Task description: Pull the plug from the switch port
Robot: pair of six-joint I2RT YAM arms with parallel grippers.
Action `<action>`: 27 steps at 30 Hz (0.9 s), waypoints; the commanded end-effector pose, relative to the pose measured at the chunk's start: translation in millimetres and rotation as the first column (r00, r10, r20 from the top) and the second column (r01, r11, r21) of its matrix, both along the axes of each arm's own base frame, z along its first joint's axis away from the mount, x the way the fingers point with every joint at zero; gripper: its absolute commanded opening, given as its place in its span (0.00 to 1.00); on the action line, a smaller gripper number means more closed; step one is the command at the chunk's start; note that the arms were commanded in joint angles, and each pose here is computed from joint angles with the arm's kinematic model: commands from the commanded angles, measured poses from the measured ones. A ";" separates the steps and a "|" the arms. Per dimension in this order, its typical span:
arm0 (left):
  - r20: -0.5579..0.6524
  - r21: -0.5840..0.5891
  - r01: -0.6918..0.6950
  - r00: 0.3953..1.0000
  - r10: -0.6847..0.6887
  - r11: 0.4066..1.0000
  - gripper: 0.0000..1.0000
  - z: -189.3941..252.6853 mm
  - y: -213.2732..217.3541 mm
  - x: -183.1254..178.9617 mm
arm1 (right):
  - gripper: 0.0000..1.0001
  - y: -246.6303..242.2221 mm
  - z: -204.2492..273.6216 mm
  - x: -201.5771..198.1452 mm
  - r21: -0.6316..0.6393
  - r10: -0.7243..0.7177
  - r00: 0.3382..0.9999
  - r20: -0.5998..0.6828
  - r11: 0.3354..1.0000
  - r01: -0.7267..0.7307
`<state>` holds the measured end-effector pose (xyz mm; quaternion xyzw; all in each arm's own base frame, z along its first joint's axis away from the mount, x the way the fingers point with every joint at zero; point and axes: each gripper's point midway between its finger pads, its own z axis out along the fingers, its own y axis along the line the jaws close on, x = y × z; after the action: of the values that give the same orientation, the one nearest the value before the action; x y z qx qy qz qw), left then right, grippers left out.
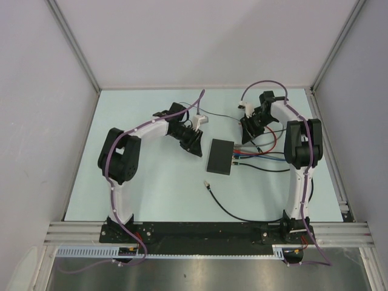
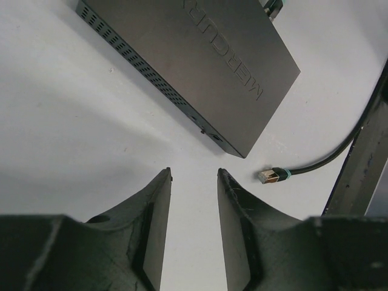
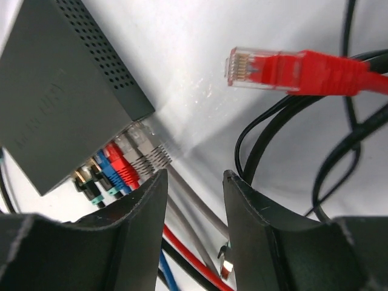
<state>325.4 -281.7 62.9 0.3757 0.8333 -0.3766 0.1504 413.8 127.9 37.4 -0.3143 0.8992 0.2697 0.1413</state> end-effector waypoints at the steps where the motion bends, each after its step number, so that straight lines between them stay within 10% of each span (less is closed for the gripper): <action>1: 0.030 -0.067 0.006 1.000 -0.004 0.998 0.43 17.7 -9.6 4.3 | 0.47 -2.4 -3.9 -3.4 -0.039 0.052 0.997 0.050 0.998 -0.050; 9: 0.046 -0.061 0.015 0.999 -0.012 0.998 0.46 20.4 -8.6 5.8 | 0.45 -7.5 -22.7 -21.0 -0.076 0.086 0.996 0.023 0.994 -0.084; 19: 0.086 -0.031 0.026 0.996 -0.023 0.999 0.47 22.3 0.8 2.4 | 0.16 39.2 -23.6 -79.9 0.002 0.111 0.987 -0.112 0.994 -0.111; 27: 0.132 0.004 0.048 0.990 -0.048 0.999 0.49 25.8 7.9 2.7 | 0.37 58.3 -3.2 -71.5 -0.033 0.040 0.998 -0.049 0.999 -0.042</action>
<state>325.4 -277.2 66.0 0.3911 0.8295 -0.3639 0.1631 339.9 183.9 21.2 -0.3450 0.8901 0.2832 0.0919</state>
